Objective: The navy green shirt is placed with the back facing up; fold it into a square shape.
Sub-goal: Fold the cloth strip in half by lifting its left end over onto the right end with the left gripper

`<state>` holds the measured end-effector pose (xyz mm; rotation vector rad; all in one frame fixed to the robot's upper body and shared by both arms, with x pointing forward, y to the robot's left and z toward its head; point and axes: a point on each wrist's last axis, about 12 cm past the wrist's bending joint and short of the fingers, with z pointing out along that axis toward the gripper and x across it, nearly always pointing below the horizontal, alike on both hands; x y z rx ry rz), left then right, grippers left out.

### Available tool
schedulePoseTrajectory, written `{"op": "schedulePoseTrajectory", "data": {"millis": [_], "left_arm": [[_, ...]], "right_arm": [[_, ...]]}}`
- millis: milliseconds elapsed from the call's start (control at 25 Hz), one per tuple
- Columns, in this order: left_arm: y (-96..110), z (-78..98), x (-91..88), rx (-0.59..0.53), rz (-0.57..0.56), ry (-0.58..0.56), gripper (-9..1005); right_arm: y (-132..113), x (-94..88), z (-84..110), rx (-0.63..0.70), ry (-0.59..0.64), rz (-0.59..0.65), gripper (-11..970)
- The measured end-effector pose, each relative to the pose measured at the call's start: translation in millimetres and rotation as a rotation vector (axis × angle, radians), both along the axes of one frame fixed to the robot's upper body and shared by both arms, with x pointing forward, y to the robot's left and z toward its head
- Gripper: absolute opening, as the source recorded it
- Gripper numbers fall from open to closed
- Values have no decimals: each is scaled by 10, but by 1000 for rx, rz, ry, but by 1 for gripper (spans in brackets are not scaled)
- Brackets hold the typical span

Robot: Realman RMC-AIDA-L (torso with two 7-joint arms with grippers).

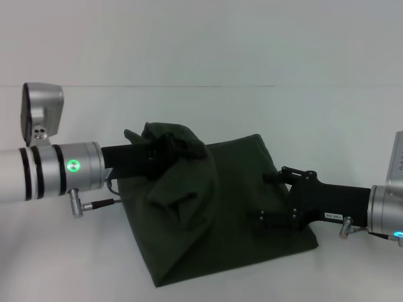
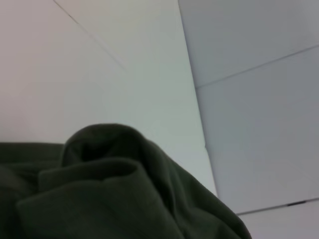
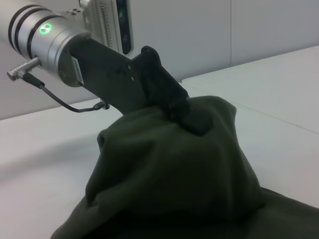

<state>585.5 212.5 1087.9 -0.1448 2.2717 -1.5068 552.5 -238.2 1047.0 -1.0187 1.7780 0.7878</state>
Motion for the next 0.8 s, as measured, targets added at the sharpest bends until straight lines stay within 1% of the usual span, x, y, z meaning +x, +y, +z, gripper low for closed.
{"op": "schedulePoseTrajectory", "data": {"millis": [120, 240, 520, 640, 800], "left_arm": [[60, 4, -29, -51, 37, -11, 81], [70, 18, -37, -84, 54, -33, 82], [-127, -60, -10, -52, 22, -33, 86], [-163, -100, 3, -39, 33, -36, 87], [-266, -183, 0, -23, 33, -72, 89]], "right_arm": [[-8, 1, 1, -1, 0, -1, 925], [-10, 1, 2, -1, 0, -2, 925], [-15, 3, 11, 0, -1, -2, 926], [-25, -11, 1, 1, 2, -4, 926], [-45, -32, -16, 1, 7, -11, 926]]}}
